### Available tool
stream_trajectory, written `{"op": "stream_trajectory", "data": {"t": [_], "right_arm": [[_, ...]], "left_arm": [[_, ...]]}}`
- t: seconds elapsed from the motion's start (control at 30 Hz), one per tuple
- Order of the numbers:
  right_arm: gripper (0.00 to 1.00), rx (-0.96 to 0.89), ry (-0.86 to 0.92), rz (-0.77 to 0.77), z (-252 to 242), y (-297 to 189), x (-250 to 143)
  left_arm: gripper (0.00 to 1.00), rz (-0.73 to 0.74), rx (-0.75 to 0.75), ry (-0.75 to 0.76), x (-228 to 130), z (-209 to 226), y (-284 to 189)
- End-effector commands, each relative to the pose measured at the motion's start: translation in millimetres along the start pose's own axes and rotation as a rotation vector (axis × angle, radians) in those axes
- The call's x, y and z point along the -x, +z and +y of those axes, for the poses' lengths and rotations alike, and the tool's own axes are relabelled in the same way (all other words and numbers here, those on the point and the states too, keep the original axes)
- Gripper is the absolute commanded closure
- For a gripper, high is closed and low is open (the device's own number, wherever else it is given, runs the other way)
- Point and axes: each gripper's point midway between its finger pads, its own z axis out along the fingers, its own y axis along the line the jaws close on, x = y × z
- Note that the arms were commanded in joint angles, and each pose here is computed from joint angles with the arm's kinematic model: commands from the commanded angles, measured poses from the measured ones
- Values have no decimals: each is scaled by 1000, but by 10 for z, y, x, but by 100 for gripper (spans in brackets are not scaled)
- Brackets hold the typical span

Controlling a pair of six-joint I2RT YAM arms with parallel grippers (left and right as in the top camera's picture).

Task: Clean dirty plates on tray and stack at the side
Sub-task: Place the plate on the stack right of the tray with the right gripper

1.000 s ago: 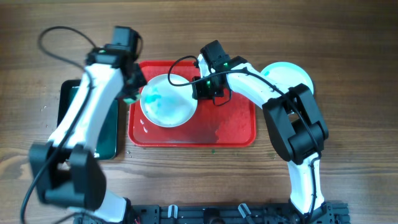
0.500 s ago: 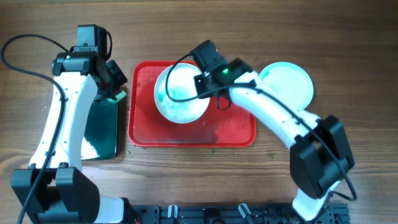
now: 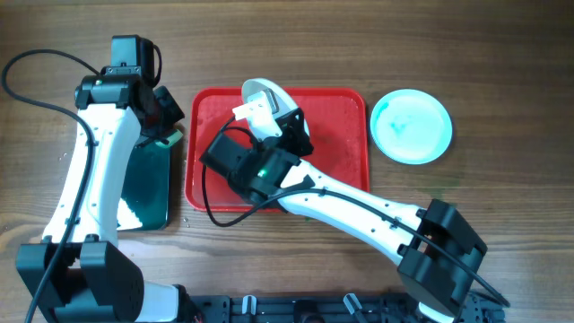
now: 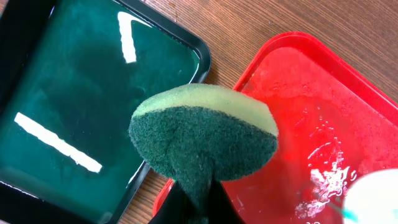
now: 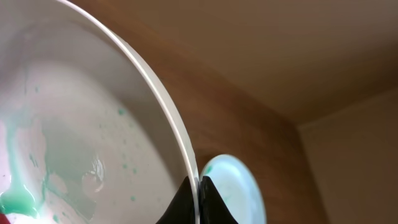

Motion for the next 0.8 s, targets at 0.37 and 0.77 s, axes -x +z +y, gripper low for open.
{"op": "stream_trajectory", "data": {"t": [0.37,0.77], "right_arm": [[96,545,396,396,-376,-56,-314],[96,290,903,816,-1816,1488,-1838]], "left_arm": [[96,-37,-30,-50,107,-56,-29],[96,-41,-36,-46,138,-39,-26]]}}
